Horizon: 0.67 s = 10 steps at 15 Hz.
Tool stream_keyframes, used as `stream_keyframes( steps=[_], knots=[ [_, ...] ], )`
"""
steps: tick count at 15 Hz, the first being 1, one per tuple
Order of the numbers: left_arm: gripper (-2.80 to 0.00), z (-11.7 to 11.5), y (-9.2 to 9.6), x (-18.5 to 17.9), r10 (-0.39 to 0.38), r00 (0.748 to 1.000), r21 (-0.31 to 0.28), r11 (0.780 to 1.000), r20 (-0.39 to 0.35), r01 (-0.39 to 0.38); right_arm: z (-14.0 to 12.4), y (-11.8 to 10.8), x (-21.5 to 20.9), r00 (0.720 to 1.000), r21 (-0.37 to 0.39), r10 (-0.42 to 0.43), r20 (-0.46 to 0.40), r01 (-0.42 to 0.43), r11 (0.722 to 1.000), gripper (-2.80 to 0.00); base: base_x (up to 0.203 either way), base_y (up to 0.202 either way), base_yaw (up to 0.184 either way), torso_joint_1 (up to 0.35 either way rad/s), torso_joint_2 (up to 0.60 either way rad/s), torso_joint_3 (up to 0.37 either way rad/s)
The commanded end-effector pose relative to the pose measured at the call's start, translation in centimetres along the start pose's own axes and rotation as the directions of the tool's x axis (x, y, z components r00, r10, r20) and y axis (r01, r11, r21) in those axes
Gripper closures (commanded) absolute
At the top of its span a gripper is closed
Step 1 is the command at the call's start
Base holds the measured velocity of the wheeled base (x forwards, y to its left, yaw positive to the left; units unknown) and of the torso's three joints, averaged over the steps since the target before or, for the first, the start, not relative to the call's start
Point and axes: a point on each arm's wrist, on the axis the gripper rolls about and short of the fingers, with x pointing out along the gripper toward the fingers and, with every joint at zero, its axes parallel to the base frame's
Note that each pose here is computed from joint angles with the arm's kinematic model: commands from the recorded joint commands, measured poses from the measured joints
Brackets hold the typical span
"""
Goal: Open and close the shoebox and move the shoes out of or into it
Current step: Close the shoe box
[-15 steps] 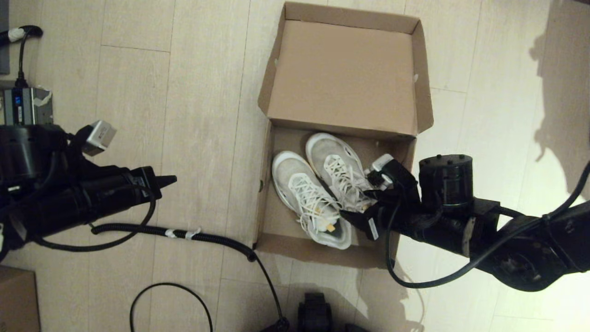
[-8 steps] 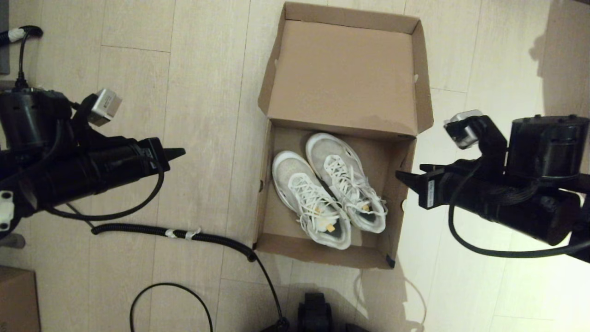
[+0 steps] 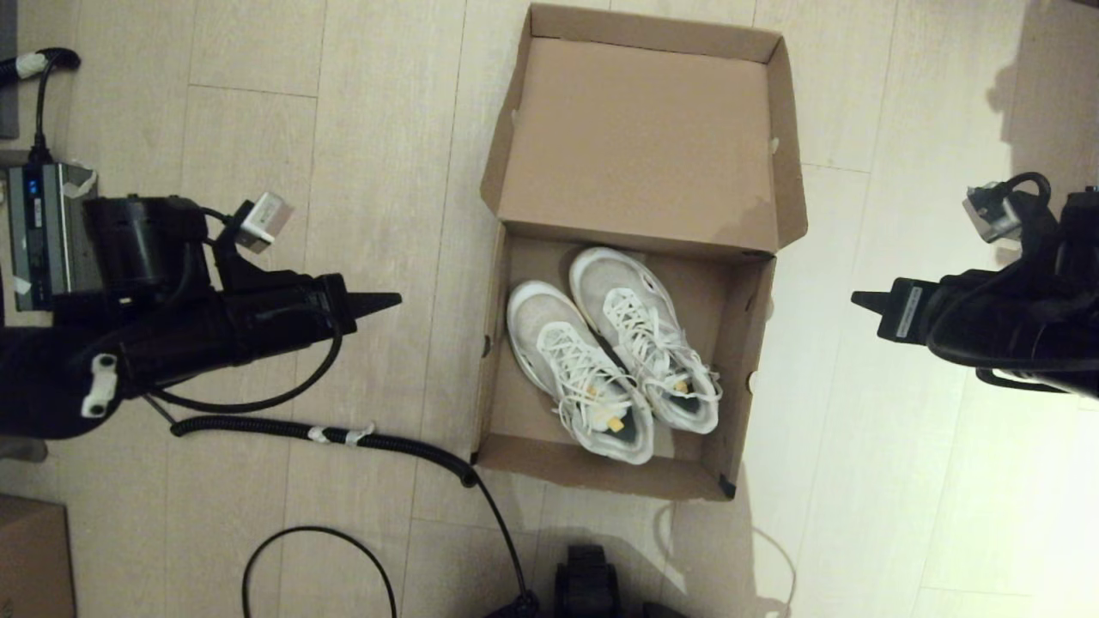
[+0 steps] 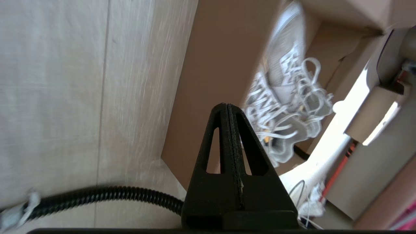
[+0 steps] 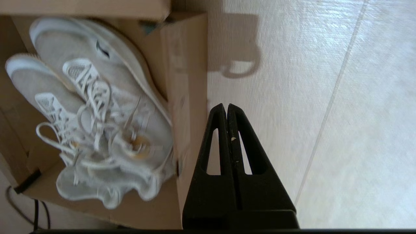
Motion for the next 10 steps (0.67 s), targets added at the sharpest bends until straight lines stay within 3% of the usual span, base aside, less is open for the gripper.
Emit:
stream_keyframes(
  steps=[1, 4, 6, 10],
  knots=[
    [0.0, -3.0, 2.0, 3.7, -0.011, 0.995, -0.046, 0.999, -0.095, 0.007, -0.3, -2.1, 3.1, 0.999, 0.024, 0.005, -0.045, -0.004, 1.0, 0.0, 0.0, 0.0, 0.0, 0.0, 0.0, 0.0],
    [0.0, -5.8, 2.7, 7.9, -0.019, 0.991, -0.049, 0.999, -0.134, 0.013, 1.2, -3.9, 7.2, 1.0, 0.046, 0.008, -0.016, -0.007, 0.999, 0.0, 0.0, 0.0, 0.0, 0.0, 0.0, 0.0],
    [0.0, -6.6, 0.6, 10.0, -0.045, 0.992, -0.039, 0.998, -0.117, 0.041, 2.1, -5.2, 9.0, 1.0, 0.1, -0.006, 0.01, 0.005, 0.995, 0.0, 0.0, 0.0, 0.0, 0.0, 0.0, 0.0],
    [0.0, -7.6, -0.9, 12.3, -0.036, 0.992, -0.024, 0.999, -0.121, 0.033, 2.7, -7.4, 12.0, 0.999, 0.18, -0.036, 0.038, 0.029, 0.983, 0.0, 0.0, 0.0, 0.0, 0.0, 0.0, 0.0]
  ],
)
